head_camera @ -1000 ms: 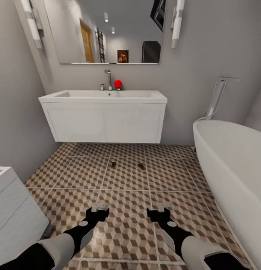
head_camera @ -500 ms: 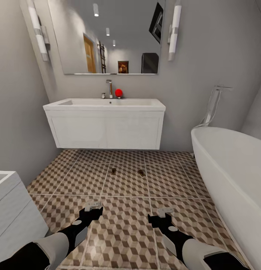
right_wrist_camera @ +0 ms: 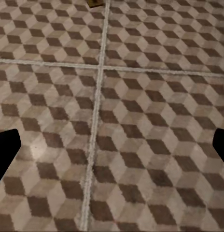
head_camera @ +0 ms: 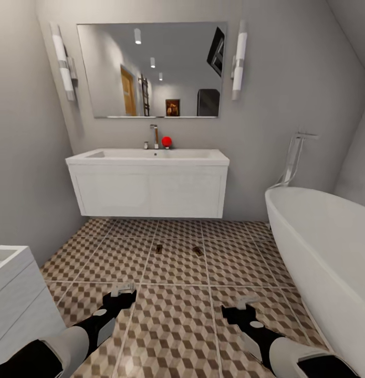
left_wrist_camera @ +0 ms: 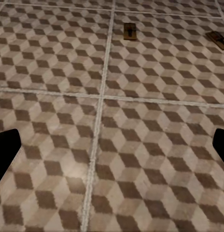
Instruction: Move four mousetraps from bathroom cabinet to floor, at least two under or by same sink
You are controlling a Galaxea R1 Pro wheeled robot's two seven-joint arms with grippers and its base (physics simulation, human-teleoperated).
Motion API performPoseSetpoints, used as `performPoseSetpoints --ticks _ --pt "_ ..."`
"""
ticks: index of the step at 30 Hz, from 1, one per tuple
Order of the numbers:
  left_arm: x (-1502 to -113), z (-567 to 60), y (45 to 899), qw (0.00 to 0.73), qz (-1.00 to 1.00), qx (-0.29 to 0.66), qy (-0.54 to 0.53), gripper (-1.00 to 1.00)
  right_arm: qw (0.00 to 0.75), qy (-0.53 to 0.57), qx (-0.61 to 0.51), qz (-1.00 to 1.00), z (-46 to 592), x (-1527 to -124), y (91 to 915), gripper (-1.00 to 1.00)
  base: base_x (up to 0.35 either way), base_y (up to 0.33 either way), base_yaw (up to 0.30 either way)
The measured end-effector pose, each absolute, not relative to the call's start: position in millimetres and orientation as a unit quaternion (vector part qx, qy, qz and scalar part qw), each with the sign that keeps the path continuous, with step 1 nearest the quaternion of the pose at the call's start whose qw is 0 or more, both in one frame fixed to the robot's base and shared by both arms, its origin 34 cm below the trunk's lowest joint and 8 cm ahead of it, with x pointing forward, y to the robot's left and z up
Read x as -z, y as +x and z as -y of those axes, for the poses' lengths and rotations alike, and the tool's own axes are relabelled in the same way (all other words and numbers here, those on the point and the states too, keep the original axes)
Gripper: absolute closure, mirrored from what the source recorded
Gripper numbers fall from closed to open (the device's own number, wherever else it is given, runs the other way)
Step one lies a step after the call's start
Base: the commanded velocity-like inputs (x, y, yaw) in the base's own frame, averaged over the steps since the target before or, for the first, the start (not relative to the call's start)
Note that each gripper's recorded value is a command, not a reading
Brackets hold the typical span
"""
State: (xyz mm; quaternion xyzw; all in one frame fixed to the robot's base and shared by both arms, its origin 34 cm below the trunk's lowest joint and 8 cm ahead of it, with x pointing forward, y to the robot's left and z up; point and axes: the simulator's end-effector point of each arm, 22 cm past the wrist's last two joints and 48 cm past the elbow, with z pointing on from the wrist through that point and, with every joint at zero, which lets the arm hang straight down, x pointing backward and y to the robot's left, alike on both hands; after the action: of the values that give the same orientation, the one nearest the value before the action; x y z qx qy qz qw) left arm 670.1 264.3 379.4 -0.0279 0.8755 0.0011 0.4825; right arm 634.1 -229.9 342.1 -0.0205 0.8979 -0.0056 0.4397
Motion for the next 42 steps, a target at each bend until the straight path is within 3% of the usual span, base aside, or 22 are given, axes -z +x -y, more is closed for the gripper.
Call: performPoseSetpoints --ticks 7,17,42 --pt "-391 -265 670 0.484 -0.875 -0.001 -0.028 -1.0 0.448 -0.014 0.03 -0.893 269 -360 640 -1.0 0.0 0.0 0.0" --pt "-366 -261 631 0.427 -0.904 0.0 -0.028 -1.0 0.44 -0.01 0.045 -0.897 295 -374 636 -1.0 0.0 0.0 0.0" --pt "-351 -268 556 0.358 -0.93 0.007 -0.088 -1.0 0.394 -0.012 0.049 -0.918 303 -387 601 -1.0 0.0 0.0 0.0"
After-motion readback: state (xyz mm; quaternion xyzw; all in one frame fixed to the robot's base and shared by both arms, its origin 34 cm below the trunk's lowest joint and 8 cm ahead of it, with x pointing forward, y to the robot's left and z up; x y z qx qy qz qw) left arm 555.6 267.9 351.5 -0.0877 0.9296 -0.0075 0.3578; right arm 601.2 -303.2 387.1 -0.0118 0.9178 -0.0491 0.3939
